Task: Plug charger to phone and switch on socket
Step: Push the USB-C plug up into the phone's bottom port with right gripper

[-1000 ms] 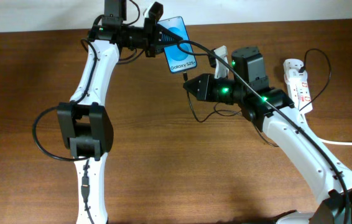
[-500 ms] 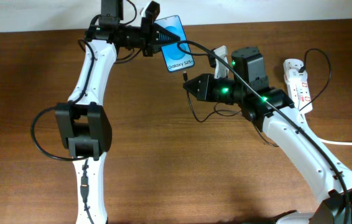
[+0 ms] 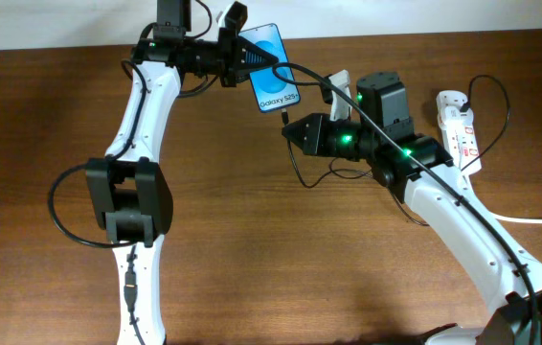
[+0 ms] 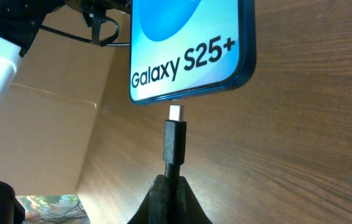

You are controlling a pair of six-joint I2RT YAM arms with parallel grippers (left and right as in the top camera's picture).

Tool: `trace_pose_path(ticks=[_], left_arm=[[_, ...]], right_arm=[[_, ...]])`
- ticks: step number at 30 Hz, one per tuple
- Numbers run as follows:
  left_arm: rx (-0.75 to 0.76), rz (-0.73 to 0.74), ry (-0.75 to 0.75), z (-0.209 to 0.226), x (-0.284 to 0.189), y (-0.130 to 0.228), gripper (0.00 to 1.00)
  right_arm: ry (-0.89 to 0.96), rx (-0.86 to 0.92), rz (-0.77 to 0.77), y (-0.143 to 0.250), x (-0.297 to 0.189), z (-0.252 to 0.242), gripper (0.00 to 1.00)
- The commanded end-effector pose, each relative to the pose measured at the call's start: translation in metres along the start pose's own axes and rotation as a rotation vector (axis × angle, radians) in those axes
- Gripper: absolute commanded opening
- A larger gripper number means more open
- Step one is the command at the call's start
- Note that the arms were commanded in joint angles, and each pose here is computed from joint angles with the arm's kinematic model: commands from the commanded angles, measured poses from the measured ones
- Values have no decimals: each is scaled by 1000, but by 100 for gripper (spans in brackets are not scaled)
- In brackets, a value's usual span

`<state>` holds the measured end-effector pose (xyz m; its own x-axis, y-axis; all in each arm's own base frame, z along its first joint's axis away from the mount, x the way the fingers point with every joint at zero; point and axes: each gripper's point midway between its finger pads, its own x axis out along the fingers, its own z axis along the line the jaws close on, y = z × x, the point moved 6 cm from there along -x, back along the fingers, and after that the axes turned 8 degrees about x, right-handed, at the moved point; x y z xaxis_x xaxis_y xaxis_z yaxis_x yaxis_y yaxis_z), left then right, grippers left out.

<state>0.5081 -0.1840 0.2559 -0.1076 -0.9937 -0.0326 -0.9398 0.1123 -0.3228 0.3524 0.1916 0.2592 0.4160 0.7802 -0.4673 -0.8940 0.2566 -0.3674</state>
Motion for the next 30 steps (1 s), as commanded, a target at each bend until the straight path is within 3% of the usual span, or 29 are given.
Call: trace_pose_path(ticks=[1,30], left_arm=[[52,19,29,-20,4,2,0],[30,31,38,-21,9,3,0]], right_arm=[[-8,-18,2,-1,0,0,4],[-3,-20,9,1,1,-1,4]])
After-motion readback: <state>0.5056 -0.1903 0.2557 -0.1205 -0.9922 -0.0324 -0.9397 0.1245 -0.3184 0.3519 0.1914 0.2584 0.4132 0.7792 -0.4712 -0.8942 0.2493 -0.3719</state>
